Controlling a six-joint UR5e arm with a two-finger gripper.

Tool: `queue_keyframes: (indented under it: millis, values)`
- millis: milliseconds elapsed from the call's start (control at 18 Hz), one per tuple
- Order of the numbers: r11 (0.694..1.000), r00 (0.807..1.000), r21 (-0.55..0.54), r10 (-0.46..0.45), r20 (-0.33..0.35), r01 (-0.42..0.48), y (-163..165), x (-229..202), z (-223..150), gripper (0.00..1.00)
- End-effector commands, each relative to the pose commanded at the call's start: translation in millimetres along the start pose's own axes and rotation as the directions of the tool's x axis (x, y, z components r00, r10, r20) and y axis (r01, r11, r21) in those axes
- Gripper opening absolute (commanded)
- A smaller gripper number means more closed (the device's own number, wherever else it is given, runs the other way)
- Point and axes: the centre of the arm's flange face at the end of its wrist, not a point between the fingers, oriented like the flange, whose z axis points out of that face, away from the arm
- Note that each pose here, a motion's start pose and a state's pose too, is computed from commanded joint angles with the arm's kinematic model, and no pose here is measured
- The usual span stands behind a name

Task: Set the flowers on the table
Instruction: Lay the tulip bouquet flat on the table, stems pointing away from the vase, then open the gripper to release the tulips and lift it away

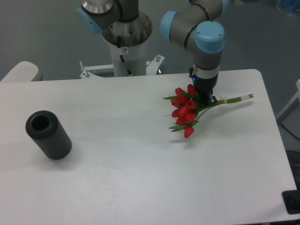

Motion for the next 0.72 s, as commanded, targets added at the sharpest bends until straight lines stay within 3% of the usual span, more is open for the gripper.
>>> queue_keyframes:
  millis: [278, 389, 722]
  values:
    - [1.0, 0.999, 0.015, 0.014, -0.032, -0.014, -15.9, 4.3, 15.5, 0.21]
    - [1.0, 0.999, 0.017, 0.016, -0.028, -0.015, -15.9, 3.2, 17.8, 0.28]
    - [1.0, 0.999, -0.003, 0.018, 0.034, -0.018, -11.0, -12.2, 0.9, 0.95]
